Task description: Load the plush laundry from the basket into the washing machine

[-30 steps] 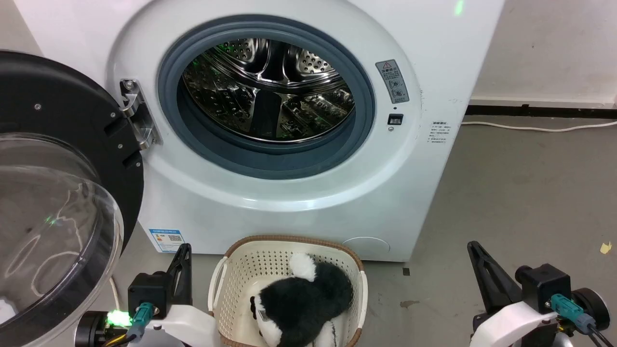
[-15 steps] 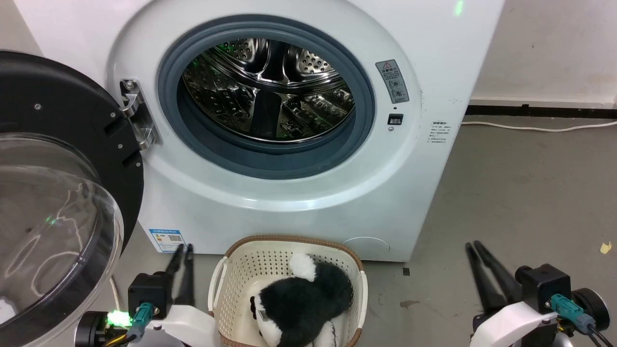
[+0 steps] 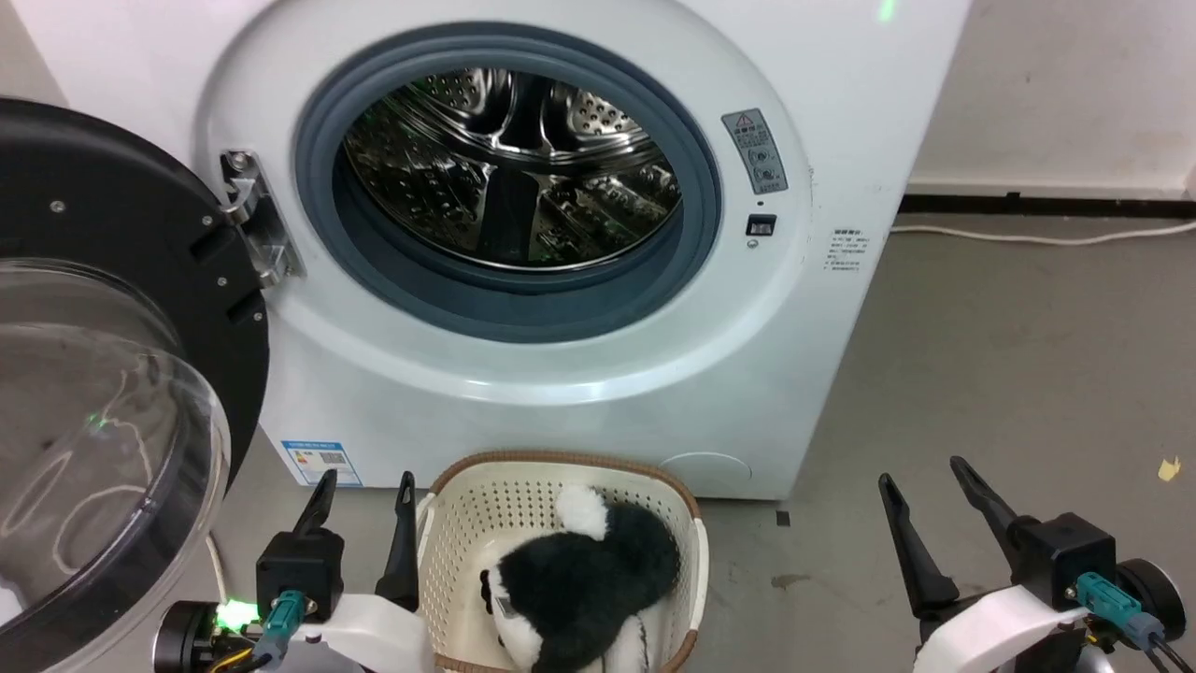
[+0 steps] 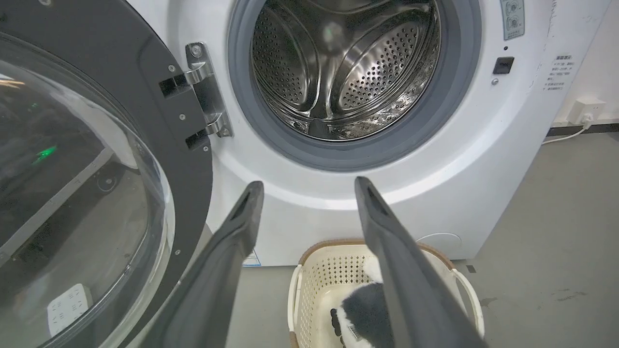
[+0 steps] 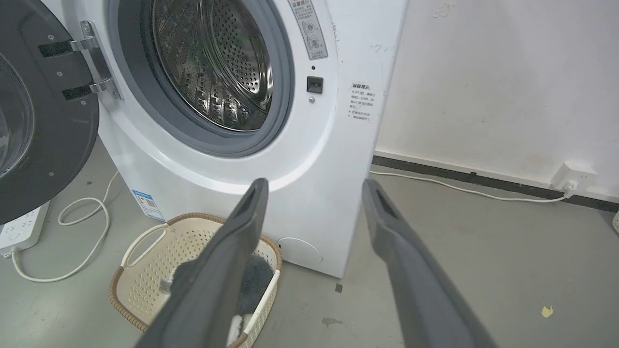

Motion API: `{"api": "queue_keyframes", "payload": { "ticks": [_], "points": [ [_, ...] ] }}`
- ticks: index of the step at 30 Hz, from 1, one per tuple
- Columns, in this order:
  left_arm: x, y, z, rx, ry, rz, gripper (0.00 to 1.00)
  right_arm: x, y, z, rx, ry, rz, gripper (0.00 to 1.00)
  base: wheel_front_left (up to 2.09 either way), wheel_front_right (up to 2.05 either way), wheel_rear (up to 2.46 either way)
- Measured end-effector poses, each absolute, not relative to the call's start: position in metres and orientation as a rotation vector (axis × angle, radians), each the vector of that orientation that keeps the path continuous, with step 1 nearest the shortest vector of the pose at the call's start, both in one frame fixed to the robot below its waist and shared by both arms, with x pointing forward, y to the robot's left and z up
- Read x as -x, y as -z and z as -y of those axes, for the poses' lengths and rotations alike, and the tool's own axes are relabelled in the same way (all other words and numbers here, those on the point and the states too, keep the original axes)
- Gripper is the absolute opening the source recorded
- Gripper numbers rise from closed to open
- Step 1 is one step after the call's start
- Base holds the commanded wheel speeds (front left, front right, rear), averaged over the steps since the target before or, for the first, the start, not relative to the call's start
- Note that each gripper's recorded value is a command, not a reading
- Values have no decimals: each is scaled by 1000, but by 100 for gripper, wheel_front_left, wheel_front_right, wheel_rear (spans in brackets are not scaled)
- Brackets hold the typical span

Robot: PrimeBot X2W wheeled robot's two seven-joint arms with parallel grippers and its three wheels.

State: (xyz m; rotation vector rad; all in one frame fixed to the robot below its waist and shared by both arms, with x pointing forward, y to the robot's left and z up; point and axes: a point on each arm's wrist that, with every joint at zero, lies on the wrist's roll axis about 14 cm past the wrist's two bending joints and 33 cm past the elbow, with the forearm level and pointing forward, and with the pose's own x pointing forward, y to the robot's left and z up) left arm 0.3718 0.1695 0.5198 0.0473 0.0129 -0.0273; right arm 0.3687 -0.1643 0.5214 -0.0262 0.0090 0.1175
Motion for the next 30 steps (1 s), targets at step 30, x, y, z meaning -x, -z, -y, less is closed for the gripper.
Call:
{"api": "queue_keyframes", "payload": {
  "ticks": [30],
  "points": [
    [-417, -442, -134, -113, 216, -186, 100, -386, -492, 196, -46, -18, -55, 100, 0, 0, 0]
  ]
}}
